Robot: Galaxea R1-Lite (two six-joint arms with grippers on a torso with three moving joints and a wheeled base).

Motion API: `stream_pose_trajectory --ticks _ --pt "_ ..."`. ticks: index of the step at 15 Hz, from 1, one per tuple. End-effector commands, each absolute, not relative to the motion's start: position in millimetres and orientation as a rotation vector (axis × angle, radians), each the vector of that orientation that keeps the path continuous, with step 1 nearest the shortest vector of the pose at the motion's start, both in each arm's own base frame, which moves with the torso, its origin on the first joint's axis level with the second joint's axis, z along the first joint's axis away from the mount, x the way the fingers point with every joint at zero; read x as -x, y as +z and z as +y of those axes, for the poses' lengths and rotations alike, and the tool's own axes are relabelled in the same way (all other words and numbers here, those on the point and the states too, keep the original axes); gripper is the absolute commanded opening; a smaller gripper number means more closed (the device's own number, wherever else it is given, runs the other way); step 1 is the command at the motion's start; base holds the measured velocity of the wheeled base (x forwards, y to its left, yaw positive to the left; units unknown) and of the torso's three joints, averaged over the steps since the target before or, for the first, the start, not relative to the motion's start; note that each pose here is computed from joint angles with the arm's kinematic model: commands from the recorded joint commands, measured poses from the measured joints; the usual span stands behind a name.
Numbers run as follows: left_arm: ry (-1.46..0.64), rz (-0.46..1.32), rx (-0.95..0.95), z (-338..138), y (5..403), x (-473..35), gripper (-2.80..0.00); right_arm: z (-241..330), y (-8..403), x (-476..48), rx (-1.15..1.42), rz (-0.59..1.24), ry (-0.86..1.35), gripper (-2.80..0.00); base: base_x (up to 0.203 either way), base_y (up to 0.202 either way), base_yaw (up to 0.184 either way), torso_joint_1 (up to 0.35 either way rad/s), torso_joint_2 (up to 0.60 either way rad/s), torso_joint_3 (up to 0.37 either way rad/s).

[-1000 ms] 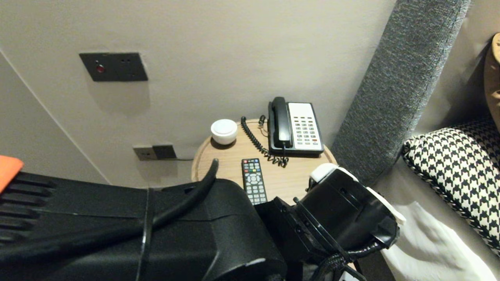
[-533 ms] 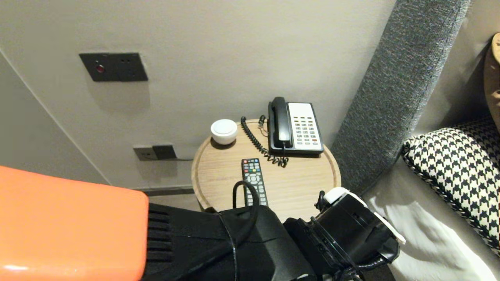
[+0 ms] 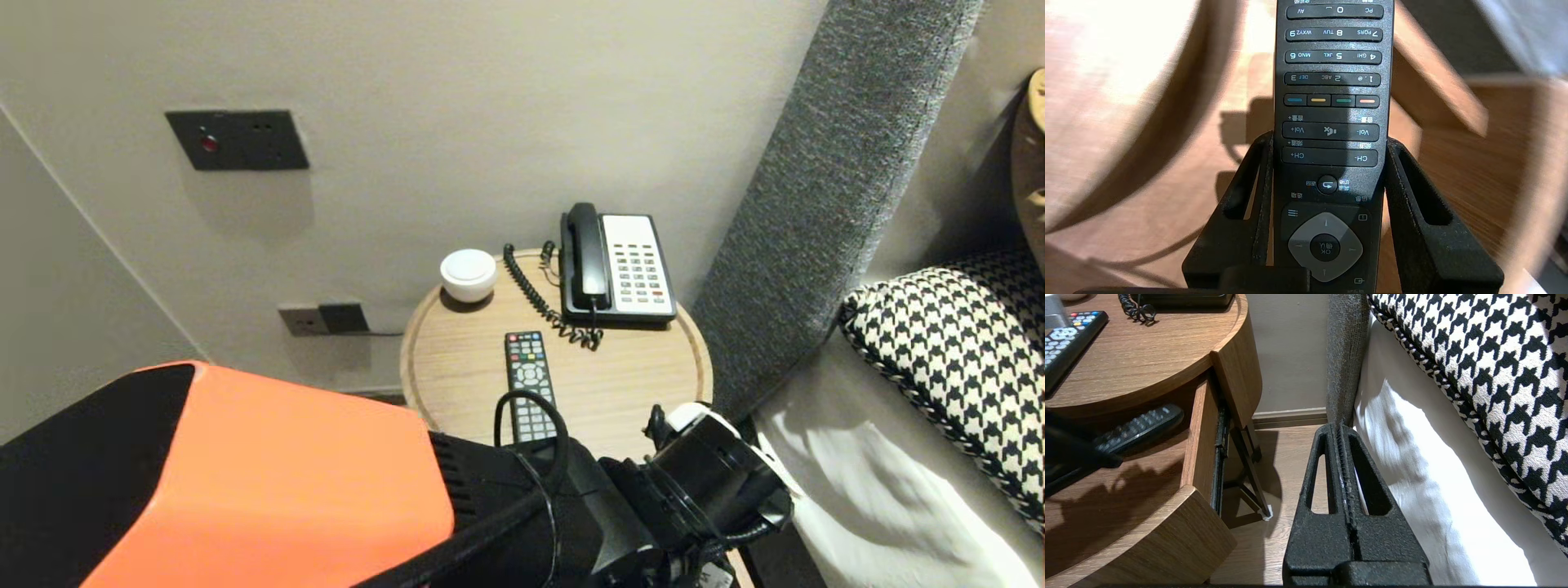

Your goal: Put the remote controls on the table in the drawer one by one

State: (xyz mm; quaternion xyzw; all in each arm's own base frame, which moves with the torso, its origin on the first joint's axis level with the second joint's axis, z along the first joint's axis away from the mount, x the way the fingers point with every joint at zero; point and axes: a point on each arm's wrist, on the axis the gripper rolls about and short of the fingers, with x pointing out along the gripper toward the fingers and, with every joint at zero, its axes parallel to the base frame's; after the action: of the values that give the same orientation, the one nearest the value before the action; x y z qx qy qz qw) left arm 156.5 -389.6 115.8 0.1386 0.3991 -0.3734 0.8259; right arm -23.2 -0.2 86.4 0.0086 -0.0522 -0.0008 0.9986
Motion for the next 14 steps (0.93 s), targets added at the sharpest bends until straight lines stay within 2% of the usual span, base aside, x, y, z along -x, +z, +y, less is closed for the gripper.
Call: stream_pose_trajectory --ticks 1,14 --pt "-0.761 0.865 -0.292 -387 109 -164 -2.8 0 75 20 -0.017 -0.064 -0.003 -2.8 0.0 0.0 0.0 0.0 0.0 0.0" --pt "-0.599 0.885 -0.238 -374 98 -188 -2.8 0 75 20 -0.017 -0.064 0.0 -2.8 0.0 0.0 0.0 0.0 0.0 0.0"
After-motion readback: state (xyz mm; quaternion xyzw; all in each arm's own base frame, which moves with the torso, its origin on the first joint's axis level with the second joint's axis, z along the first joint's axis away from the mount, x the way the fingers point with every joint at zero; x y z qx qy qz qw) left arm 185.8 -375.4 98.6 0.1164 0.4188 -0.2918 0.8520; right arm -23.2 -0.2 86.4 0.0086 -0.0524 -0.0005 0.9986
